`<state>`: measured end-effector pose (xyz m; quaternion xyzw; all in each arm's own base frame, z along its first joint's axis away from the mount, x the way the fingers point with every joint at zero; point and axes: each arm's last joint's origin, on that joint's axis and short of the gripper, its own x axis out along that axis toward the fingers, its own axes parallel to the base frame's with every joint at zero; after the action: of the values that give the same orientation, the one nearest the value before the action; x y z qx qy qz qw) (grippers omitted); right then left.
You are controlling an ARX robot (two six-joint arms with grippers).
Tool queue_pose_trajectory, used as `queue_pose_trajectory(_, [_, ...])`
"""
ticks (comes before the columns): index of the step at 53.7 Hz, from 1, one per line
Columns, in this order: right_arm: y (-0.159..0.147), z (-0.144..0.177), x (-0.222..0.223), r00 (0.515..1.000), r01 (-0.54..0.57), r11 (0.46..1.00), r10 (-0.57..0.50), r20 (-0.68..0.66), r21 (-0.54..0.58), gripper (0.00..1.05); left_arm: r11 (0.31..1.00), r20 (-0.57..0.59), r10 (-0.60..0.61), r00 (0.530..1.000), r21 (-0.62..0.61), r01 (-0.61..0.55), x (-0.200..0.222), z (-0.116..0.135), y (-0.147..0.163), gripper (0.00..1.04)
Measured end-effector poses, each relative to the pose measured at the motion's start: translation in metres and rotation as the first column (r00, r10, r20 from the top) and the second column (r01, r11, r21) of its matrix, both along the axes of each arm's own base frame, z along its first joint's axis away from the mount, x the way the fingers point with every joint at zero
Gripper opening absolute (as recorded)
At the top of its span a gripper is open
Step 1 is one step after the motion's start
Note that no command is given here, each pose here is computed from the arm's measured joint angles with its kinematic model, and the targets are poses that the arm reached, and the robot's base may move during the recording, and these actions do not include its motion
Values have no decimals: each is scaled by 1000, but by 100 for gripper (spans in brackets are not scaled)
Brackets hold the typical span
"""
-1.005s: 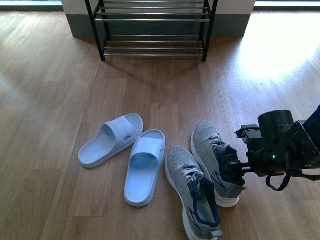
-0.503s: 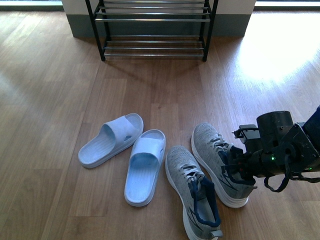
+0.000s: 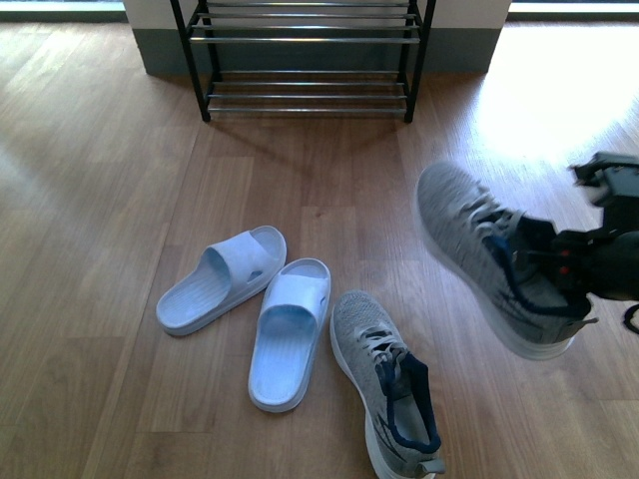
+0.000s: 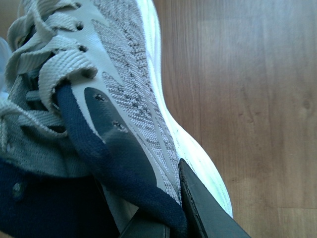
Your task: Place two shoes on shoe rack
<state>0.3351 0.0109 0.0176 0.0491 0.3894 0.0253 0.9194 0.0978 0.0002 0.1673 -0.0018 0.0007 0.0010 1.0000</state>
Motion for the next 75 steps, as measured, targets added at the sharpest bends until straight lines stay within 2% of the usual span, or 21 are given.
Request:
queue_pose_trajectory(10, [-21, 68, -42, 993, 44, 997, -50, 106, 60, 1, 1000, 0, 0, 1000, 0, 0, 0, 0, 0, 95])
queue_pose_trajectory(18, [-31, 111, -73, 980, 45, 995, -61, 190, 86, 1, 1000, 0, 0, 1000, 0, 0, 0, 0, 0, 95])
queue_pose_trajectory(28, [-37, 142, -110, 953, 44, 997, -63, 296, 68, 1, 1000, 0, 0, 1000, 0, 0, 0, 0, 0, 95])
queue_pose_trajectory(75, [-37, 145, -114, 947, 41, 998, -56, 315, 54, 1, 1000, 0, 1, 1000, 0, -1, 0, 0, 0, 95])
